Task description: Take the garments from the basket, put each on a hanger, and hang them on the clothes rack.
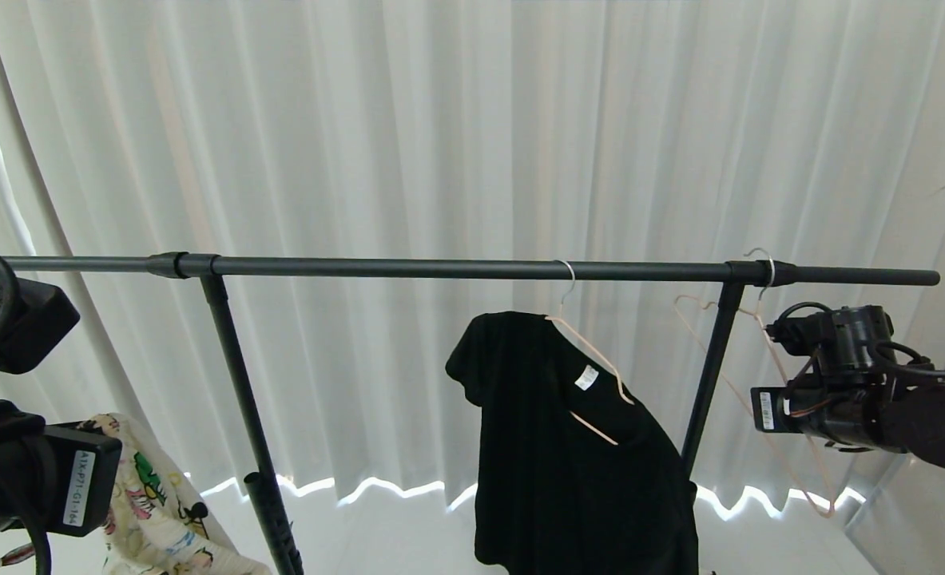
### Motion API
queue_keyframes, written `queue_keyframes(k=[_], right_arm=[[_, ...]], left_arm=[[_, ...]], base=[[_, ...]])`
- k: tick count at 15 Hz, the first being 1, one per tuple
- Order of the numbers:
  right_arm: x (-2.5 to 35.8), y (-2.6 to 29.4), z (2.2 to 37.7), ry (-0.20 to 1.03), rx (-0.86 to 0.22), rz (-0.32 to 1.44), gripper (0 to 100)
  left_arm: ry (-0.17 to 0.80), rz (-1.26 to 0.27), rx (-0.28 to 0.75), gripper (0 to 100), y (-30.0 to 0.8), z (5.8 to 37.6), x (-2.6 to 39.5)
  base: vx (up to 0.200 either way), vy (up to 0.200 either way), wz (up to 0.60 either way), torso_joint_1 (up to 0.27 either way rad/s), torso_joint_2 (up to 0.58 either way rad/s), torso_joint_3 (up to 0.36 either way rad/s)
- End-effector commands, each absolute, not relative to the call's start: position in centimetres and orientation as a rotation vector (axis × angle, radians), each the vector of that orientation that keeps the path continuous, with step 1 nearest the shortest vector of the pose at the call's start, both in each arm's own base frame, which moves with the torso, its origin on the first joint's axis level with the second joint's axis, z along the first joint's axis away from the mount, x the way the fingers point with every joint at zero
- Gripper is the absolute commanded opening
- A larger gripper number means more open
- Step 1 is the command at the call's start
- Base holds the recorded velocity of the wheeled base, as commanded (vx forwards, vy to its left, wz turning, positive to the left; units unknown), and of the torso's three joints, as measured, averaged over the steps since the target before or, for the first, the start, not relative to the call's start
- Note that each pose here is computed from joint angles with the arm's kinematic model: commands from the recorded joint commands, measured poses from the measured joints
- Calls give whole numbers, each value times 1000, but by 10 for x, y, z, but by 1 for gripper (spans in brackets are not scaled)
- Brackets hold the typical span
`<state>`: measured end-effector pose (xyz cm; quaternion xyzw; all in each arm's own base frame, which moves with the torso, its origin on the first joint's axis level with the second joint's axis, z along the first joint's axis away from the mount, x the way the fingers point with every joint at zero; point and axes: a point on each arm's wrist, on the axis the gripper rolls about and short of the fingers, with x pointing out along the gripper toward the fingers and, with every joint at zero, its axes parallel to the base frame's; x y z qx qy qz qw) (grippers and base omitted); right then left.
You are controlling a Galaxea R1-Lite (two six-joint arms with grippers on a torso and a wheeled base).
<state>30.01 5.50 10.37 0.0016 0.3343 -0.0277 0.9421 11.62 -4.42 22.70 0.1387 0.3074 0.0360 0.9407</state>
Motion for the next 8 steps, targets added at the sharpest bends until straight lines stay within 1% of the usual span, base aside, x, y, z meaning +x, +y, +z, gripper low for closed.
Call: queue_keyframes(k=[1, 5, 8], right_arm=[[295, 54, 112, 654, 8, -54, 0], [273, 51, 126, 617, 14, -48, 0], [244, 45, 133, 602, 10, -47, 0]], left_arm=[[617, 74, 278, 0, -44, 229, 115], [583, 73, 261, 0, -42, 233, 112], [580, 76, 261, 0, -41, 232, 110]], base=[[0, 0, 0, 0, 0, 0], [0, 0, 0, 0, 0, 0], [0, 0, 0, 0, 0, 0]])
